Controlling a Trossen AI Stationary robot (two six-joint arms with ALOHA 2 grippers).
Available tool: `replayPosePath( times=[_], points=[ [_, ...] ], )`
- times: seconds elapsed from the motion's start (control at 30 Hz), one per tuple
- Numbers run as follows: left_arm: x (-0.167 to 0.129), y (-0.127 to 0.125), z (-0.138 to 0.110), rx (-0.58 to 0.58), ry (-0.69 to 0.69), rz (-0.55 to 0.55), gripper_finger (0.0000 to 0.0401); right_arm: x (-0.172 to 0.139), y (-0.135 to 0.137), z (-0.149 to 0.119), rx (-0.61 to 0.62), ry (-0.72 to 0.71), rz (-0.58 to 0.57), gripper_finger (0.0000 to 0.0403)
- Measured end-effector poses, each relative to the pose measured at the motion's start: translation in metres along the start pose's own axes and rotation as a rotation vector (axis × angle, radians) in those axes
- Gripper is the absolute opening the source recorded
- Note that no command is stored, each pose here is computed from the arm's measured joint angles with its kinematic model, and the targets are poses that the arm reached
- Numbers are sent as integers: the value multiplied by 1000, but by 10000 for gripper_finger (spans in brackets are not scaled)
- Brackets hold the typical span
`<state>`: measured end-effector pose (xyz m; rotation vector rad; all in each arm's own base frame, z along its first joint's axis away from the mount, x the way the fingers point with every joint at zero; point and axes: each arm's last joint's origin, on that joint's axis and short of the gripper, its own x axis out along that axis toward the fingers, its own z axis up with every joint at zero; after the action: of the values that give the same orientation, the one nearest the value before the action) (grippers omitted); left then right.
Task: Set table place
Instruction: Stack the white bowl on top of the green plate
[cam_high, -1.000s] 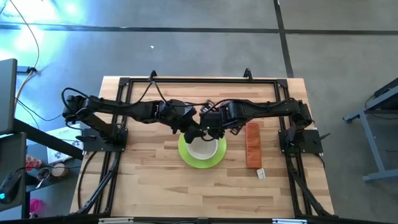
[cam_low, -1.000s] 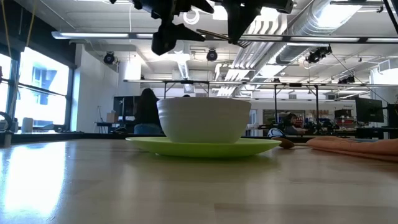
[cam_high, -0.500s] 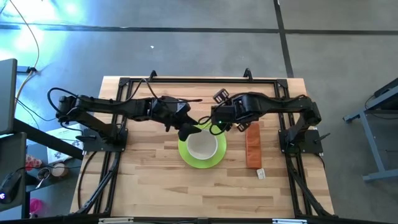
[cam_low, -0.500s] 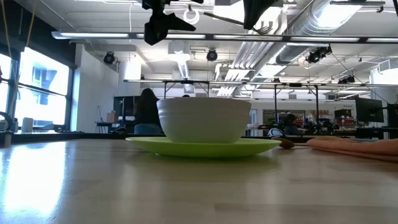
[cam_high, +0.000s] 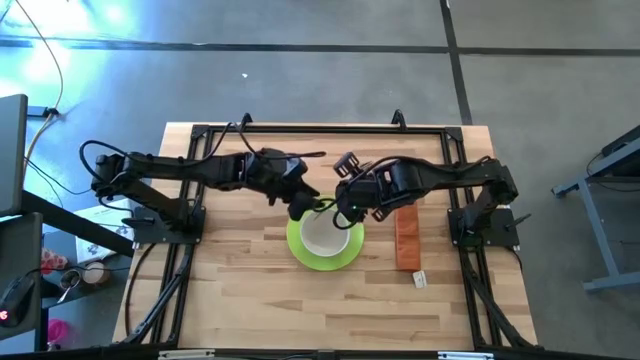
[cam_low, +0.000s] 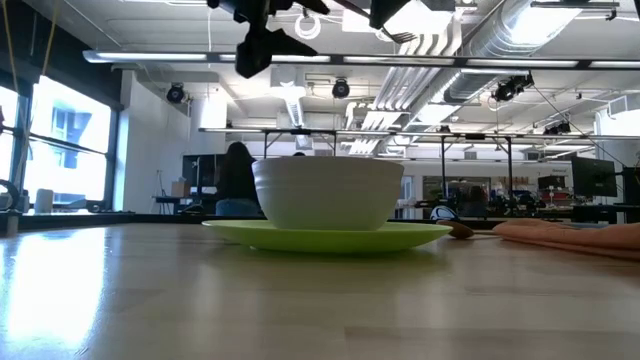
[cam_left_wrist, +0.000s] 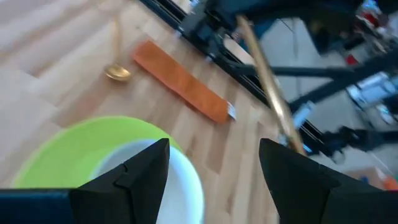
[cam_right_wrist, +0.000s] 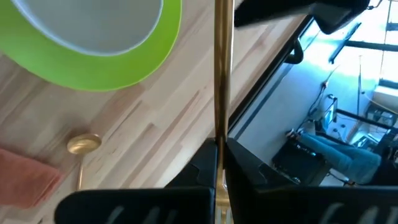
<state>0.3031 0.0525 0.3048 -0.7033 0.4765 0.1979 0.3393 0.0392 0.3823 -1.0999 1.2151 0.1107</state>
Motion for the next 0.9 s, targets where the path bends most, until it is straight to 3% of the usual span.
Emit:
replayPosePath(
  times=[0.1, 0.5, 0.6, 0.73, 0.9],
  points=[
    [0, -2, -2, 1, 40, -53, 239, 1, 0, -2, -4, 10, 11, 0],
    [-2, 2, 1, -6, 60, -75, 239, -5, 10, 2, 35, 4, 58, 0],
    [-2, 0, 1, -7, 75, -122, 239, -4, 9, 2, 39, 4, 50, 0],
    [-2, -4, 5, -3, 65, -196, 239, 7, 4, 6, 25, 5, 45, 0],
    [-2, -5, 5, -6, 61, -203, 239, 28, 0, 18, -41, 0, 34, 0]
  ],
)
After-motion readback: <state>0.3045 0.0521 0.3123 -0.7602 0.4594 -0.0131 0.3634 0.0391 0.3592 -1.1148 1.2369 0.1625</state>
